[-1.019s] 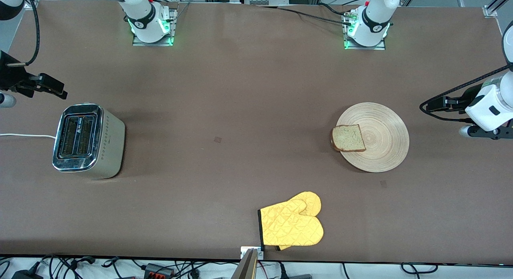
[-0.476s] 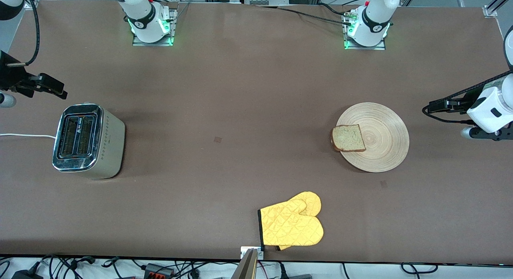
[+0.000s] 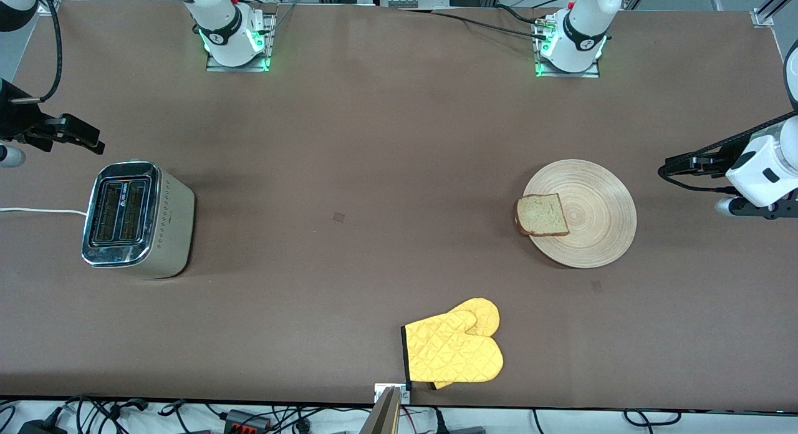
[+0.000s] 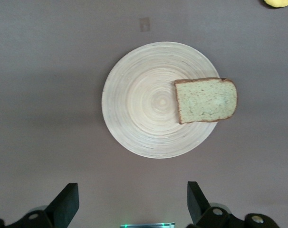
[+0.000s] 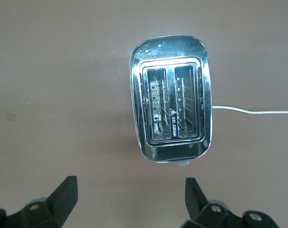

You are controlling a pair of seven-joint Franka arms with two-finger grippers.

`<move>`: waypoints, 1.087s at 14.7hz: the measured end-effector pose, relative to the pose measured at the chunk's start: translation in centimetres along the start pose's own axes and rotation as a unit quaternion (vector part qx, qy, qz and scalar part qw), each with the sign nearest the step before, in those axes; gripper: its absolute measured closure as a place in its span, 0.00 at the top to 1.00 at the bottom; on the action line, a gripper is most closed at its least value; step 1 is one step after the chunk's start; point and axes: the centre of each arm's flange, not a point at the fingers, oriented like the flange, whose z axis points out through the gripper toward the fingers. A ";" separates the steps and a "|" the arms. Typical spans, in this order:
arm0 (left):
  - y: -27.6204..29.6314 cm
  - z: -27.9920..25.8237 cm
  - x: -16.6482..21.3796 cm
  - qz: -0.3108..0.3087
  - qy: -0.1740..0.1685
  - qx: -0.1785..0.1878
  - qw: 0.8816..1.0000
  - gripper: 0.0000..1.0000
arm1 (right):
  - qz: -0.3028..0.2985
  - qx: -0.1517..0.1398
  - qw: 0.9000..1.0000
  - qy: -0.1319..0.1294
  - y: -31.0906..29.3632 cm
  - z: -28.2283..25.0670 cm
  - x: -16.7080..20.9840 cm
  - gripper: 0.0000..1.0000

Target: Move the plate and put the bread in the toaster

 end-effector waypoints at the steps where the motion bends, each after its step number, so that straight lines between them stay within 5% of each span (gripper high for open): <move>1: -0.4 0.4 0.3 -0.004 -0.003 -0.010 1.000 1.00 | 0.000 0.000 1.000 0.000 0.0 0.0 0.0 1.00; 4: -1.3 3.1 1.8 0.027 -0.020 -0.039 0.999 1.00 | -0.001 -0.001 1.000 0.000 0.0 0.0 0.0 1.00; 9: -8.2 11.6 6.2 0.084 -0.020 -0.144 0.986 1.00 | -0.001 -0.002 1.000 0.000 0.0 0.0 0.0 1.00; 16: -12.9 21.0 8.5 0.117 -0.027 -0.219 0.968 1.00 | -0.001 -0.002 1.000 -0.002 0.0 0.2 0.1 1.00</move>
